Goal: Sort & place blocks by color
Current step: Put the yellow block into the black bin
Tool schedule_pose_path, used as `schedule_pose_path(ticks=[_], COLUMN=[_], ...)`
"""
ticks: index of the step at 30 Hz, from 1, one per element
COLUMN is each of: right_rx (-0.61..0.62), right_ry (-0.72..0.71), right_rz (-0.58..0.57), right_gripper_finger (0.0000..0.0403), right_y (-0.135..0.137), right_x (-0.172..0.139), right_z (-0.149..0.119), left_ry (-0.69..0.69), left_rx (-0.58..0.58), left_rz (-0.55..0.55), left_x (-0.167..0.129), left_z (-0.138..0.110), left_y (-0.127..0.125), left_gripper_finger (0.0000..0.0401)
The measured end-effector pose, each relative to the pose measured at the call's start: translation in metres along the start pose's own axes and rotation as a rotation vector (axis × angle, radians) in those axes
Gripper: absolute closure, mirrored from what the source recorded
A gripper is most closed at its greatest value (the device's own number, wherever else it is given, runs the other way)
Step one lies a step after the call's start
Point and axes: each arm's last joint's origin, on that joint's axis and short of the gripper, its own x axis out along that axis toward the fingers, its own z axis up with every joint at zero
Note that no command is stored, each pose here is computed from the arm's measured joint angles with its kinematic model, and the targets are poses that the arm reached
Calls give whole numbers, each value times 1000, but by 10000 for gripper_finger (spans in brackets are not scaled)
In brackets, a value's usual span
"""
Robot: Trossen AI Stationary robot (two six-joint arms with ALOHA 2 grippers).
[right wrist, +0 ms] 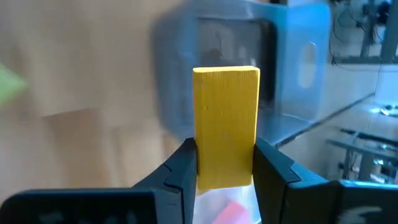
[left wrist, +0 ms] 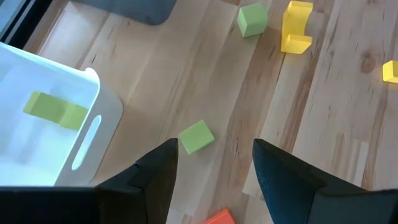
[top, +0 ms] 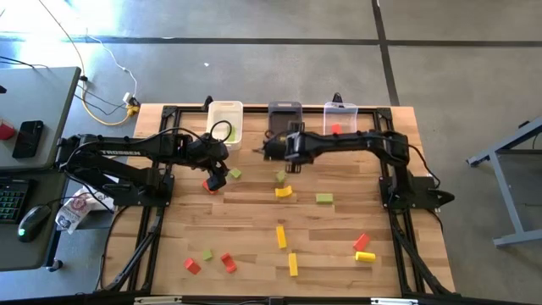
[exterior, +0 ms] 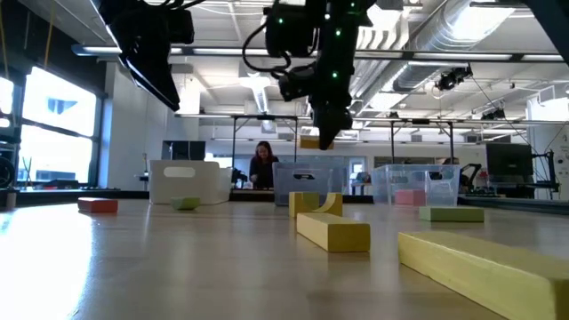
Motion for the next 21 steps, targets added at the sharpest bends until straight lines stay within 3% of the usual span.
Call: schedule_pose_path(ticks=[9, 21], right_rx=[156, 450], right_ry=[-34, -88], right_rz=[-17, 178], right_gripper_finger=[309, 309], right_y=[-49, -83], right_x=[34, 60], right_z=[0, -7], left_ry=[0, -1], left_rx=[0, 0], left_rz=[0, 2], left_x=[0, 0], left_z=[0, 0], left_y=[0, 0], left_gripper_finger=[206, 206])
